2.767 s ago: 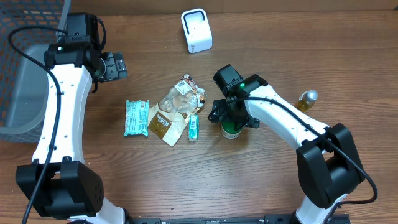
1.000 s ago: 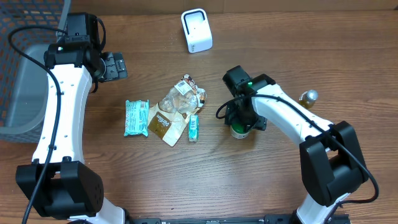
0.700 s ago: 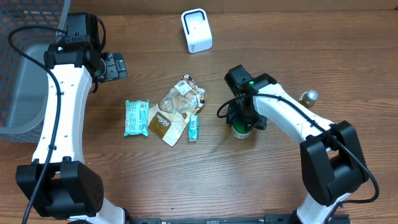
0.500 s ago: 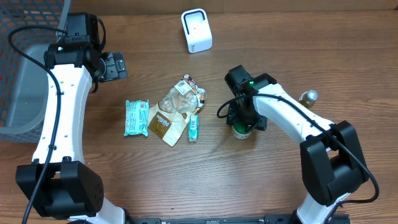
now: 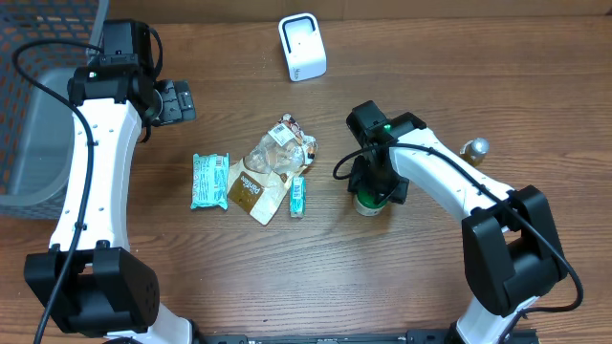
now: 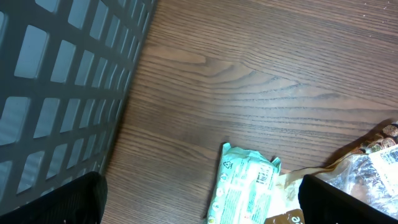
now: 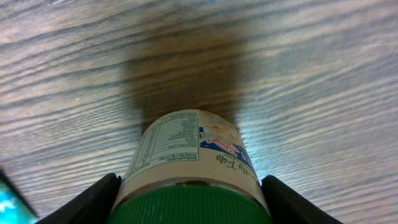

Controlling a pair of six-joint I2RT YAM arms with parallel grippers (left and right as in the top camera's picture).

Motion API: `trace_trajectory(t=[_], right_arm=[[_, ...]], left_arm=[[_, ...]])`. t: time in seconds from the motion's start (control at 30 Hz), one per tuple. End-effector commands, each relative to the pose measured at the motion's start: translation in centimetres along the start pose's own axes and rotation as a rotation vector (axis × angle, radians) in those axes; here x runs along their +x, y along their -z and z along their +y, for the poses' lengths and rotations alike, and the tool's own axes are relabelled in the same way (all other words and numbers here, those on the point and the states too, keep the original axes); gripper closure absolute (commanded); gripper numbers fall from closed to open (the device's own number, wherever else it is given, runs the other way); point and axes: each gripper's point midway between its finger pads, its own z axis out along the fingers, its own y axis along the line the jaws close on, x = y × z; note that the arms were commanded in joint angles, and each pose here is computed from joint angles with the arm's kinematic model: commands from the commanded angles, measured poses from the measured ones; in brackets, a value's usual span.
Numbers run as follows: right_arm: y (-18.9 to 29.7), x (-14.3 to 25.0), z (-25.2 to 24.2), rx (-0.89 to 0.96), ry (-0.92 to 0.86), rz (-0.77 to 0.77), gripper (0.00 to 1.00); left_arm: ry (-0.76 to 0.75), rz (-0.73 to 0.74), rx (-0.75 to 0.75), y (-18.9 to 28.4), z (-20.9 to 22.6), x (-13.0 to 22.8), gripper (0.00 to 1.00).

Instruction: Scan the item barcode

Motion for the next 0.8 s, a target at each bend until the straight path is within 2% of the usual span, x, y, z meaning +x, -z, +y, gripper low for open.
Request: trace_trajectory(t=[0.0,0.17,0.37,0.53,0.77], right_arm=[[-0.2,0.4,0.5,-0.03,-0.097,0.028,0.29],[-0.2,-0.3,-0.4,0.02,-0.091,-0.02,0.16],[-0.2,-0.4,-0.4,0.022,0.03,-0.023,0.14],[-0.2,-0.2,-0.6,0.029,0.036,-0.014,0.12],[-0.2,-0.4,-0.4,0.023,0.09,-0.023,0.23]], left_arm=[[0.002,-0.026,-0.001,0.7,0.1,-0.6,0.0],[0.002,-0.026,-0.001,0.7,0.1,-0.6,0.0],[0.002,-0.026,-0.001,0.7,0.1,-0.6,0.0],[0.002,-0.026,-0.001,0.7,0.1,-0.6,0.0],[0.002,-0.026,-0.001,0.7,0.1,-0.6,0.0]])
